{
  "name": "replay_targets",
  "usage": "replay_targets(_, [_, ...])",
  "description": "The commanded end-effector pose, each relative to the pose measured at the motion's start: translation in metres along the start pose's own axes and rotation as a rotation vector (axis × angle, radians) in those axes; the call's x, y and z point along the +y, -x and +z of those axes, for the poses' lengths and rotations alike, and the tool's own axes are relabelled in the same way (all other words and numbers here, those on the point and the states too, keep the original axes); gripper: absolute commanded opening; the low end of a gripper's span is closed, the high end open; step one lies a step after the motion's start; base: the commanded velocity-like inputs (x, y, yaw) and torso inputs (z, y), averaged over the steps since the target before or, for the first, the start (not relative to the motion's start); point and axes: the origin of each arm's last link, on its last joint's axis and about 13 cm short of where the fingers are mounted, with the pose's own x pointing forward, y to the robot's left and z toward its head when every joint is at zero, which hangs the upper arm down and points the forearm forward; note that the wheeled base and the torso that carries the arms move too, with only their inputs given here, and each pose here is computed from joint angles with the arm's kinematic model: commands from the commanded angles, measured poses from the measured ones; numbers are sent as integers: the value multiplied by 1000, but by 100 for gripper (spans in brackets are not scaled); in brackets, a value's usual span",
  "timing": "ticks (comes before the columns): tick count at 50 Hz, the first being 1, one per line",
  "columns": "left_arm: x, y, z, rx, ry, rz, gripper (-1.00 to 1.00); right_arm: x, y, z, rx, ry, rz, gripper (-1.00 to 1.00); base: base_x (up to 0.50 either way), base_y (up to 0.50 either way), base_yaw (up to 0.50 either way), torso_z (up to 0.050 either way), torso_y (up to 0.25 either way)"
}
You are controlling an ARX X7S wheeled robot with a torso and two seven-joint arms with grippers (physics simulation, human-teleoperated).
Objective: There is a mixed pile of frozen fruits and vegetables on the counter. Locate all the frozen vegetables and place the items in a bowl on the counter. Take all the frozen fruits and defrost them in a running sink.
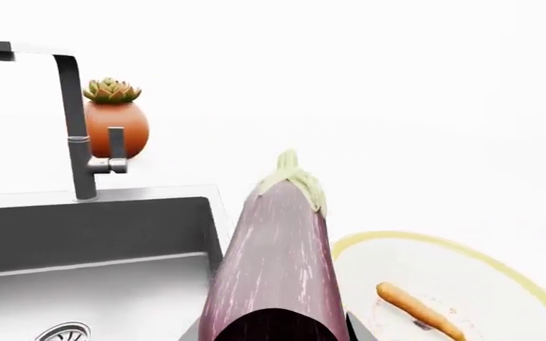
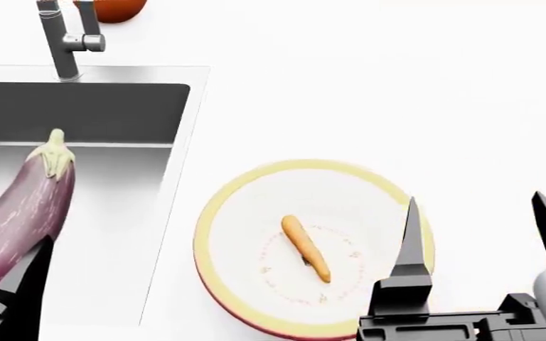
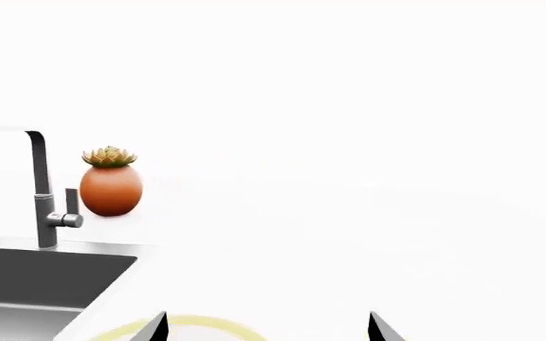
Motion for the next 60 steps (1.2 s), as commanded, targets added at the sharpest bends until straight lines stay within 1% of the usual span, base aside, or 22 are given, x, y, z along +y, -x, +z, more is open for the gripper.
replay_targets(1, [-2, -1, -3, 2, 12, -3, -100, 1, -1, -1, 7, 3, 7, 100, 0, -500, 0, 0, 0])
replay_targets(6, [-6, -5, -4, 10, 13, -13, -100, 1, -1, -2, 7, 0, 10, 100, 0, -441, 0, 0, 0])
replay_targets(8, [-10, -5, -7, 19, 7, -31, -100, 1, -2, -2, 6, 0, 14, 100, 0, -45, 0, 0, 0])
replay_targets(12, [-14, -14, -2, 7, 11, -45, -100, 0, -1, -1, -2, -1, 14, 100, 0, 0, 0, 0, 0])
replay_targets(15, [-27, -27, 6, -8, 0, -108, -100, -1, 0, -1, 9, 0, 10, 100, 0, 0, 0, 0, 0])
replay_targets(16, [-28, -29, 7, -9, -3, -111, -100, -1, 0, -1, 10, 1, 10, 100, 0, 0, 0, 0, 0])
replay_targets(18, [-30, -36, 12, 2, 20, -147, -100, -2, 2, 0, 12, 2, 7, 100, 0, 0, 0, 0, 0])
replay_targets(19, [-31, -41, 14, 2, 11, -148, -100, -3, 2, 0, 13, 1, 6, 100, 0, 0, 0, 0, 0])
replay_targets(21, [-38, -50, 14, 28, 23, -187, -100, -3, 1, -1, 14, 4, 4, 100, 0, 0, 0, 0, 0])
replay_targets(23, [-43, -56, 16, 41, 7, -219, -100, -2, 1, -2, 17, 3, 7, 100, 0, 0, 0, 0, 0])
replay_targets(26, [-45, -65, 17, 54, 5, -236, -100, -2, 1, -2, 17, 2, 6, 100, 0, 0, 0, 0, 0])
replay_targets(29, [-47, -75, 13, 78, -5, -247, -100, -4, 2, 3, -9, -28, -5, 100, 0, 0, 0, 0, 0])
replay_targets(33, [-51, -85, 15, 99, -31, -269, -100, -3, 1, 2, -10, -28, 0, 100, 0, 0, 0, 0, 0])
replay_targets(34, [-53, -87, 15, 104, -49, -285, -100, -3, 1, 2, -11, -31, 1, 100, 0, 0, 0, 0, 0])
replay_targets(38, [-57, -98, 16, 121, -51, -292, -100, -3, 0, 1, -10, -31, 0, 100, 0, 0, 0, 0, 0])
replay_targets(39, [-57, -102, 17, 136, -36, -301, -100, -3, 0, 1, -11, -32, 0, 100, 0, 0, 0, 0, 0])
replay_targets(43, [-62, -112, 21, 143, -50, -317, -100, -5, 1, 2, -11, -34, -5, 100, 0, 0, 0, 0, 2])
replay_targets(50, [-70, -122, 21, 172, -71, -352, -100, -6, 2, 1, -6, -32, -12, 100, 0, 0, 0, 0, 0])
replay_targets(60, [-73, -131, 9, 206, -84, -355, -100, -5, 1, 0, 4, -26, -12, 100, 0, 0, 0, 0, 0])
